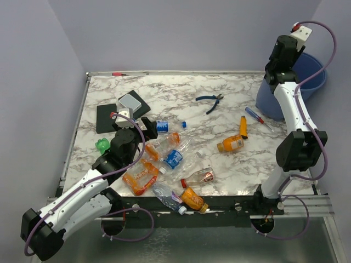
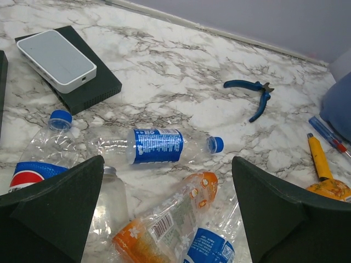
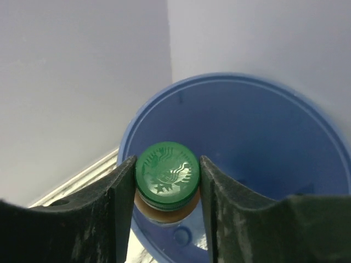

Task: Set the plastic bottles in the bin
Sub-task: Place the plastic bottle in the trash bin.

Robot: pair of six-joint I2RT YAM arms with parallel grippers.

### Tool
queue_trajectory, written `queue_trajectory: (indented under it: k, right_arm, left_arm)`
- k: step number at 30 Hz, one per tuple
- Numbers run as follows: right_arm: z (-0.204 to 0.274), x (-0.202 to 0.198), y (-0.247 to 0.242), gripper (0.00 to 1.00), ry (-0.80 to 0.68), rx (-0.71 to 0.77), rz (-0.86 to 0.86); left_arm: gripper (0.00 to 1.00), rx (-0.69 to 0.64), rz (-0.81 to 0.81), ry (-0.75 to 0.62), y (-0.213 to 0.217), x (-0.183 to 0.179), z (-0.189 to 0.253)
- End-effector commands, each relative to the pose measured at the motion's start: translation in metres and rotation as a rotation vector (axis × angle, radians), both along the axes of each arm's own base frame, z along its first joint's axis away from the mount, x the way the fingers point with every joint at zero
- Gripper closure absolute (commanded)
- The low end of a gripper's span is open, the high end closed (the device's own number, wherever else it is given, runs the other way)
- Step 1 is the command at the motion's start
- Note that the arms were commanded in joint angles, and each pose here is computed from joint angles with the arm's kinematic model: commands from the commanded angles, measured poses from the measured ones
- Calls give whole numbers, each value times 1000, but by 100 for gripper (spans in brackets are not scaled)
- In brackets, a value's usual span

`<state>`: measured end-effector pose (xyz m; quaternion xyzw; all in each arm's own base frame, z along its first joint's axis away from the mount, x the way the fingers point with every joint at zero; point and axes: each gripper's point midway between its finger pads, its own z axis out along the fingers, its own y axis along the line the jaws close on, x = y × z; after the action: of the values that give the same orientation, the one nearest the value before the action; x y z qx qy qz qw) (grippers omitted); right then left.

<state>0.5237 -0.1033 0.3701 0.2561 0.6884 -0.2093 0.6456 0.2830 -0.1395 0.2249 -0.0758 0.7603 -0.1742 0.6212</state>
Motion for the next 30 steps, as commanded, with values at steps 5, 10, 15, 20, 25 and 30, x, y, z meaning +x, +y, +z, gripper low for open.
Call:
queue_trajectory:
  k: [5, 10, 15, 20, 25, 30]
  right_arm:
    - [-10, -3, 13, 28, 12, 69, 62]
    - [27, -13, 18, 20, -72, 90, 86]
    - [90, -40, 38, 19, -241, 174, 197]
    - [114, -82, 108, 19, -317, 231, 416]
    - [73, -128, 192, 20, -238, 274, 660]
    - [-37, -167, 242, 21, 54, 361, 840]
  left_arm:
    - [1, -27, -24, -20, -4, -1, 15]
    - [1, -28, -22, -20, -4, -1, 15]
    - [1, -22, -10, -16, -3, 0, 13]
    - [1, -15, -17, -1, -5, 2, 8]
    - [1, 0, -53, 31, -15, 4, -1]
    - [1, 28, -134, 53, -30, 3, -6]
